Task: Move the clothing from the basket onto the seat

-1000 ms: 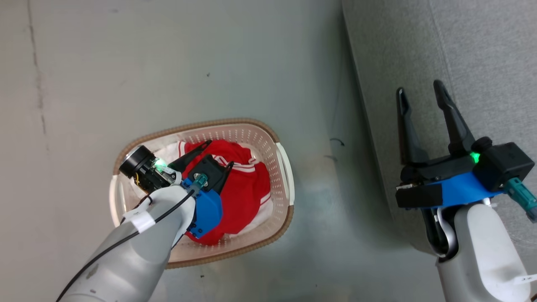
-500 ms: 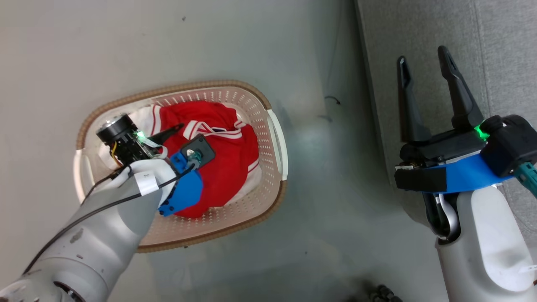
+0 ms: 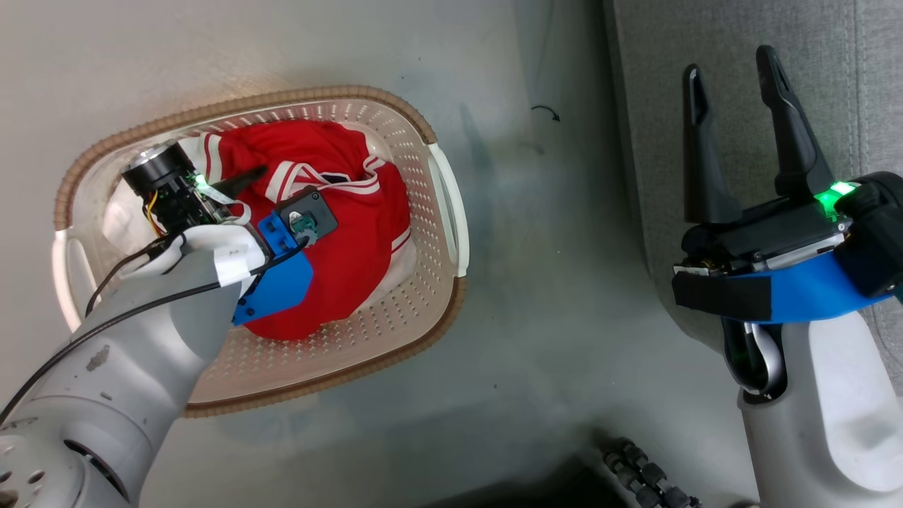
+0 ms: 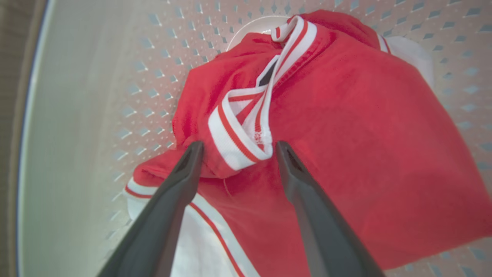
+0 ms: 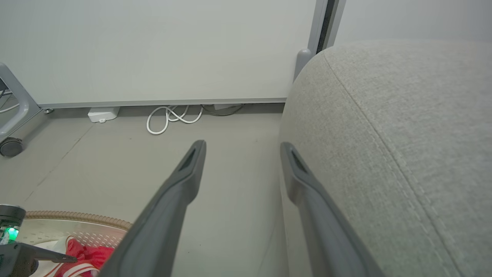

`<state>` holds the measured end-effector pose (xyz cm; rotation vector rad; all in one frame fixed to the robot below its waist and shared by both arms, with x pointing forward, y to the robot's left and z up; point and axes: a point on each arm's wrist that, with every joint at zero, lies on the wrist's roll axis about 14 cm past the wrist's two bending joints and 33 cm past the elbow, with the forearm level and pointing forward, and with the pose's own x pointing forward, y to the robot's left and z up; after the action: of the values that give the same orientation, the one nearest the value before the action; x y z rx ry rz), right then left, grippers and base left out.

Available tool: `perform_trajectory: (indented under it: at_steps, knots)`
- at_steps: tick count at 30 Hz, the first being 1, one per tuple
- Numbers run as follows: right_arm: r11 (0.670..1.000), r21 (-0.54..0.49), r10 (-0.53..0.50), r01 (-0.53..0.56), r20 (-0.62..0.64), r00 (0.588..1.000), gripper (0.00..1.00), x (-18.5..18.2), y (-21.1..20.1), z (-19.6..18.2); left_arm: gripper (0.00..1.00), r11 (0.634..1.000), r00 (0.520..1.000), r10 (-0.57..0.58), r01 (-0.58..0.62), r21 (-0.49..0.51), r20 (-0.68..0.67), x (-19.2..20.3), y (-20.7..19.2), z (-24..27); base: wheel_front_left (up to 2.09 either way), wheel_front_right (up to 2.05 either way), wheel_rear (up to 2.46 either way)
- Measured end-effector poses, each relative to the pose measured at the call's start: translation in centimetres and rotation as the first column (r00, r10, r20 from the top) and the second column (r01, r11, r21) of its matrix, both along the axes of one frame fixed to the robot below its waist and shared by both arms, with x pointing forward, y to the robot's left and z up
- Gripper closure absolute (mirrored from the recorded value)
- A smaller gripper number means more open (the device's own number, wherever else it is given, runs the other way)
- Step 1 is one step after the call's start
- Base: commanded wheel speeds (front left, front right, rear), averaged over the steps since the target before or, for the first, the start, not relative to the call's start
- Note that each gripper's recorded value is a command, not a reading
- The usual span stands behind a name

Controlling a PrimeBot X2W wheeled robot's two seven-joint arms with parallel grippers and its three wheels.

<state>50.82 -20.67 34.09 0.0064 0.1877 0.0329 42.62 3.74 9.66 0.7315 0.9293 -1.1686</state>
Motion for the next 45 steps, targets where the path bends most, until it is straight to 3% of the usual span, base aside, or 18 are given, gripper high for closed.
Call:
perform_trajectory:
  at_steps: [14, 15, 16, 17, 25, 33, 45]
  knots:
    - [1.0, -0.006, 0.002, -0.002, 0.0, 1.0, 0.0, 0.3, -0.1, -1.0, 0.0, 1.0, 1.0, -0.011, 0.011, 0.021, -0.015, 0.6, -0.1, -2.3, 0.0, 0.0, 0.0]
    - [1.0, -0.006, 0.003, -0.003, -0.001, 1.0, 0.0, 0.3, -0.1, -1.1, 0.07, 1.0, 1.0, -0.008, 0.009, 0.021, -0.014, 0.7, -0.1, -2.4, 0.0, 0.0, 0.0]
    - [1.0, -0.005, 0.003, -0.003, -0.002, 1.0, 0.0, 0.3, 0.0, -1.2, 0.63, 1.0, 1.0, -0.007, 0.007, 0.026, -0.016, 0.6, 0.0, -2.5, 0.0, 0.0, 0.0]
    - [1.0, -0.005, 0.003, -0.003, -0.004, 1.0, 0.0, 0.3, 0.0, -1.3, 1.0, 1.0, 1.0, -0.006, 0.007, 0.027, -0.018, 0.6, 0.1, -2.6, 0.0, 0.0, 0.0]
    - [1.0, -0.005, 0.01, -0.01, 0.003, 1.0, 0.0, 0.5, 0.3, -1.4, 1.0, 1.0, 1.0, -0.006, 0.006, 0.008, -0.007, 0.5, 0.0, -2.6, 0.0, 0.0, 0.0]
    - [1.0, 0.001, 0.021, -0.021, 0.035, 0.999, 0.0, 1.0, 0.8, -0.3, 1.0, 0.997, 0.999, 0.035, -0.033, -0.077, 0.029, 1.3, -1.3, -0.6, 0.0, 0.0, 0.0]
    - [0.998, 0.022, 0.051, -0.054, 0.139, 0.989, 0.0, 1.7, 2.4, 4.6, 1.0, 0.969, 0.98, 0.174, -0.152, -0.196, 0.101, 2.4, -1.6, 5.6, 0.0, 0.0, 0.0]
